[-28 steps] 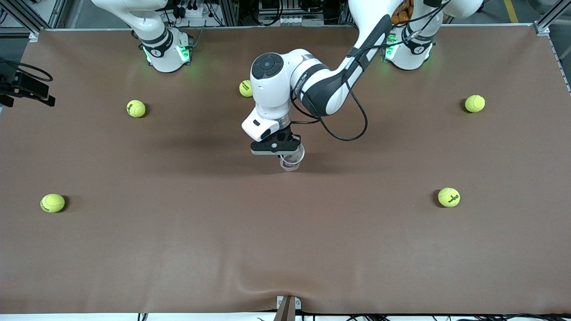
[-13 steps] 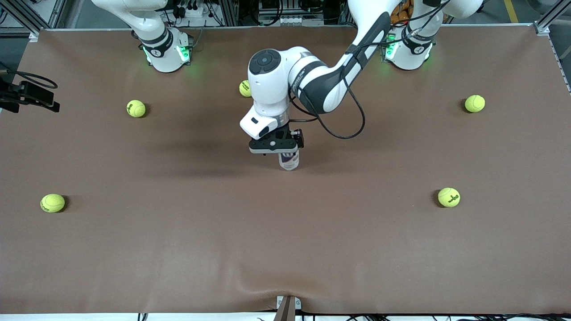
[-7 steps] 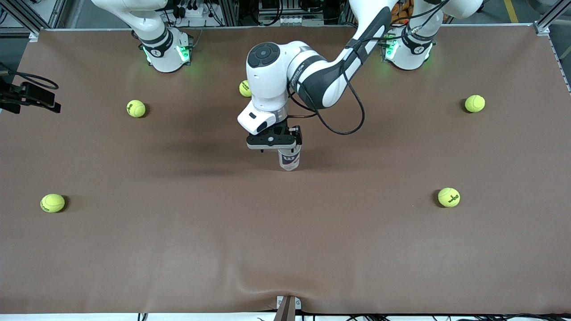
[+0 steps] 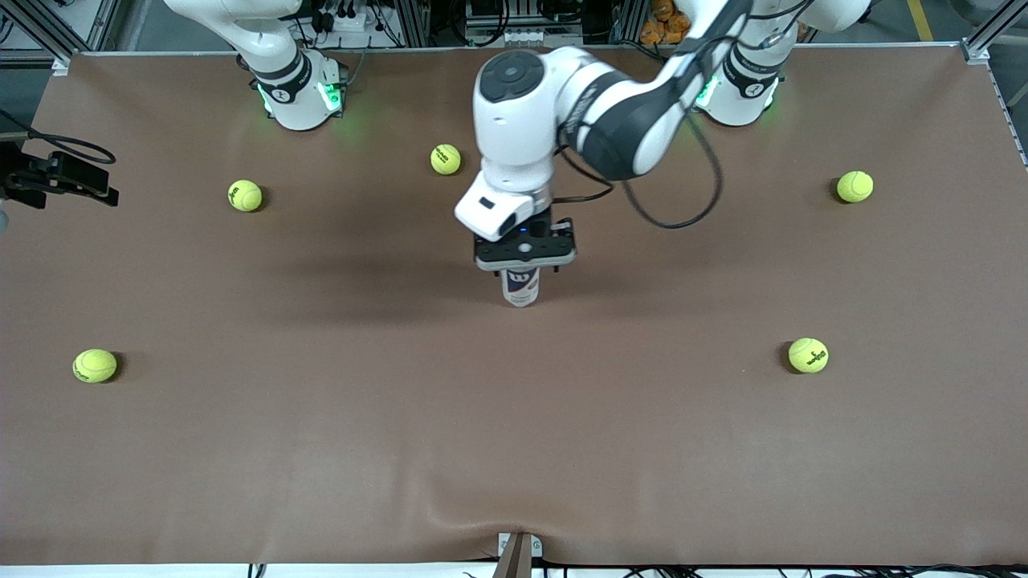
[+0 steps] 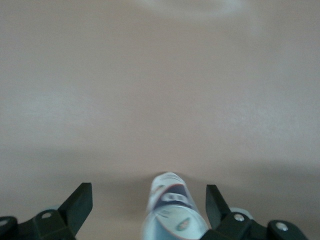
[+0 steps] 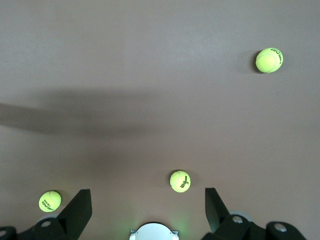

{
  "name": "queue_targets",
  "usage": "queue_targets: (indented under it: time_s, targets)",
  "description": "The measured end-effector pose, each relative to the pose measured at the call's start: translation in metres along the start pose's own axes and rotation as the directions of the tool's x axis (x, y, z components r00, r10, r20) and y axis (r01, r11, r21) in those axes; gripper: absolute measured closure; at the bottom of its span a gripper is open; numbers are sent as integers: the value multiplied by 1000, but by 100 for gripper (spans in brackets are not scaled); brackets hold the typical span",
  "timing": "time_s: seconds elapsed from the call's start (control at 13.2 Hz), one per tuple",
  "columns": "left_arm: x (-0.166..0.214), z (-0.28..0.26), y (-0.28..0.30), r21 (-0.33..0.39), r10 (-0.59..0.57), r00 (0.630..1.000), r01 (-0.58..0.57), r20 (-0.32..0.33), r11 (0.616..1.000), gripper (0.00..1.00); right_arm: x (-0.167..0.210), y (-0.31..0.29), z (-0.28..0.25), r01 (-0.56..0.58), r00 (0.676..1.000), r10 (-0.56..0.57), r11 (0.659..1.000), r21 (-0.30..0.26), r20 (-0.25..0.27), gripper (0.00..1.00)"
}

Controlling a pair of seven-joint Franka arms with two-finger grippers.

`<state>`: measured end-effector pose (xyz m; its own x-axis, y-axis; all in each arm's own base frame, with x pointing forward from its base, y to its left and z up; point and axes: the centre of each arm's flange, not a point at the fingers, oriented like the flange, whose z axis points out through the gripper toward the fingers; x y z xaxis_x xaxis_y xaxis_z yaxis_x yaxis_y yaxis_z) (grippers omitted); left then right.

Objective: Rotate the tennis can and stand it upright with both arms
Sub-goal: 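Open the left gripper and withdraw it from the standing can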

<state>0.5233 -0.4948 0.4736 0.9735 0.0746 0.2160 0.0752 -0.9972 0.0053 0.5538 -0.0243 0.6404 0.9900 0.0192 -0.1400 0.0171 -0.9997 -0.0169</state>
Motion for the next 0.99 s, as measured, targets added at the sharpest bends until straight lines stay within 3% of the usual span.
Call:
queue_targets:
  time_s: [0.38,0.53,0.99]
  targets:
    - [81,-61,-116,11,17,1000,-17,-3,1000,0,0,1,0,-2,1000,2,1000,0,-1,0]
    - [104,-75,-166,35,74,997,-75,10,997,0,0,1,0,-2,1000,2,1000,0,-1,0]
    - [164,-88,-305,69,195,981,-196,19,978,0,0,2,-1,-3,1000,3,1000,0,-1,0]
